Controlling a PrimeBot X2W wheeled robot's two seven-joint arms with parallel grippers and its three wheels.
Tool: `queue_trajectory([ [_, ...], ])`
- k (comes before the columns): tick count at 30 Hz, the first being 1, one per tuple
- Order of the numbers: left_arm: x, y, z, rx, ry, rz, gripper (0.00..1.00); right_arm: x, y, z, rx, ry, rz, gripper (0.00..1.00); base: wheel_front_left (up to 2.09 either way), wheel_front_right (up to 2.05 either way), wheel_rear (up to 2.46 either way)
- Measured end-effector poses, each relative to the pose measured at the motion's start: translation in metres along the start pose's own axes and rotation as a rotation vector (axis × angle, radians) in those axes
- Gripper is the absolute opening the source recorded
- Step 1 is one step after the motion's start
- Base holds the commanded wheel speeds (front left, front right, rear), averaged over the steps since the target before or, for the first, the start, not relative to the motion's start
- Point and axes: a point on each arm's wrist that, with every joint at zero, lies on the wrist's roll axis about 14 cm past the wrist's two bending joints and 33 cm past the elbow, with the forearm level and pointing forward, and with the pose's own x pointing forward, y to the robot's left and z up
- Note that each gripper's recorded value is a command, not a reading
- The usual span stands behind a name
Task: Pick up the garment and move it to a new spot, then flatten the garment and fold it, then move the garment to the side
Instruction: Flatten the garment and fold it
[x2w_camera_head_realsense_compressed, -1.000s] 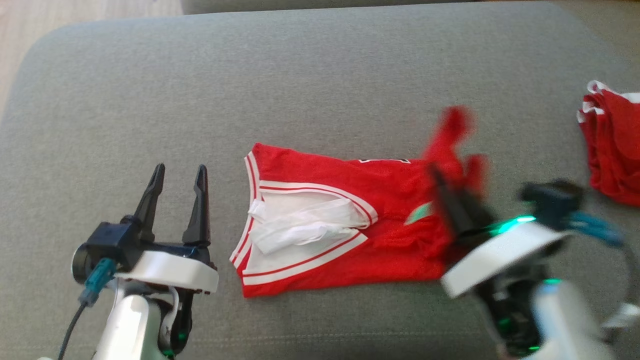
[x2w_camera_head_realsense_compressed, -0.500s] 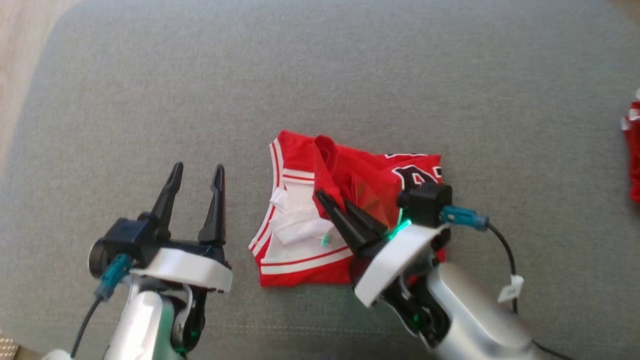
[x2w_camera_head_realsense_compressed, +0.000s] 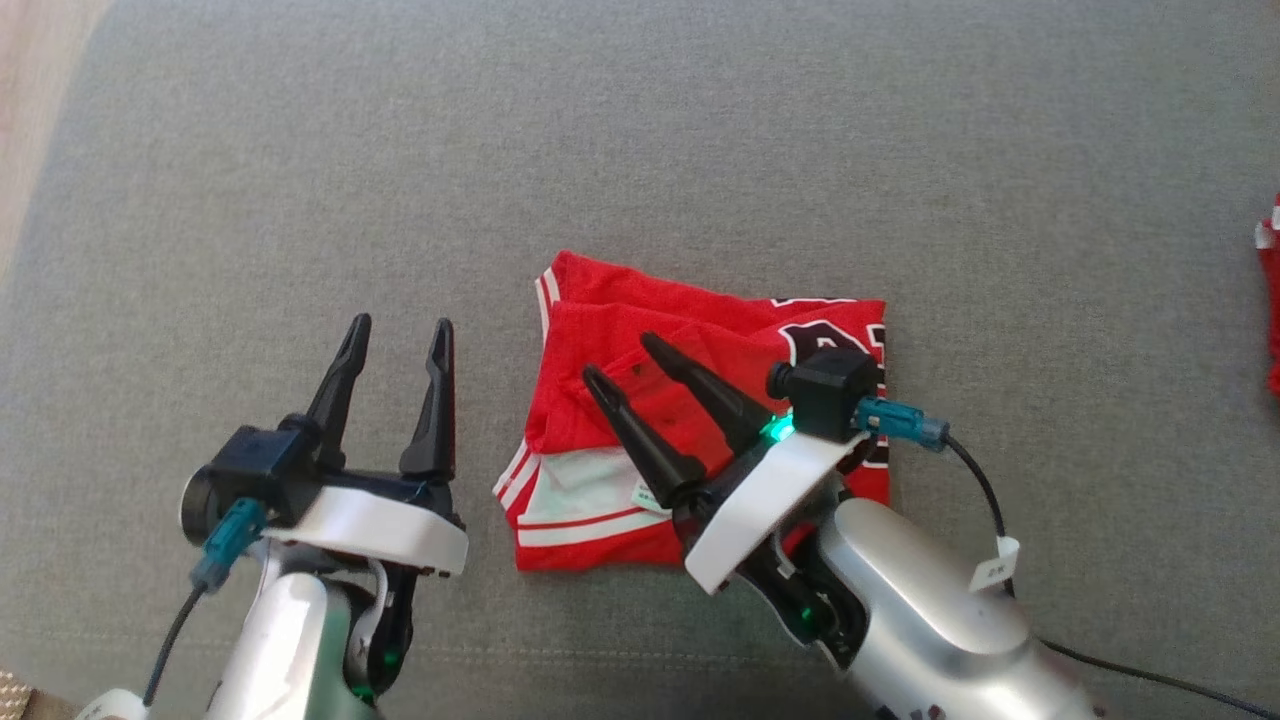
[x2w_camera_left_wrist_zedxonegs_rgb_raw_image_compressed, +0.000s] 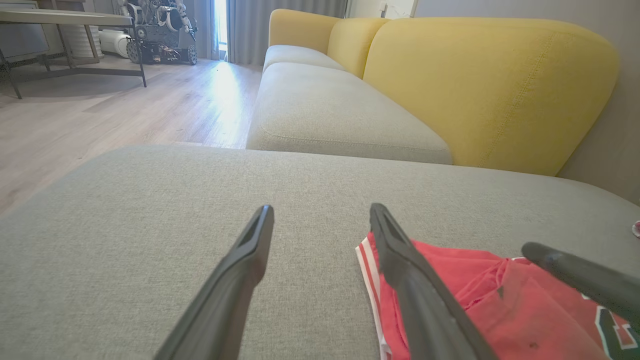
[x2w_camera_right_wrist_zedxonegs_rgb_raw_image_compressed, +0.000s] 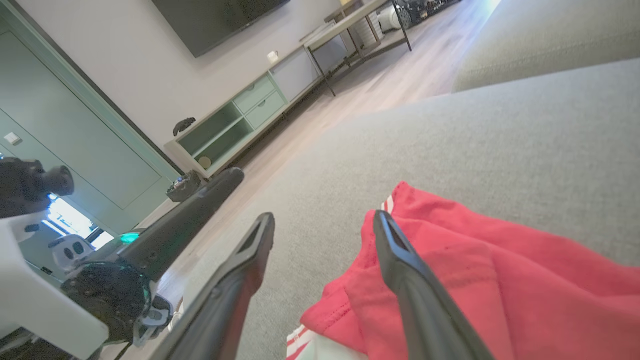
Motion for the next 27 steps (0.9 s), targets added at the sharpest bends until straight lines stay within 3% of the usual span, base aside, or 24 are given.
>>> queue_trajectory([
  [5,0.000,-0.002,0.005,0.004,-0.013,-0.006,1.00,-0.003,0.007,0.031,-0.044,-0.110,0.015,1.00,0.00,0.00,0.00],
  [8,-0.001,-0.005,0.007,0.007,-0.021,-0.014,1.00,-0.015,-0.006,0.062,-0.083,-0.208,-0.030,1.00,0.00,0.00,0.00],
  [12,-0.004,-0.007,0.010,0.007,-0.027,-0.018,1.00,-0.049,-0.047,0.093,-0.143,-0.305,-0.177,1.00,0.00,0.00,0.00],
  [17,-0.013,-0.004,0.008,0.010,-0.019,-0.004,1.00,-0.108,-0.098,0.105,-0.213,-0.332,-0.406,1.00,0.00,0.00,0.00],
  [27,-0.022,0.002,0.013,0.037,-0.028,0.003,1.00,-0.188,-0.130,0.104,-0.319,-0.270,-0.661,1.00,0.00,0.00,0.00],
])
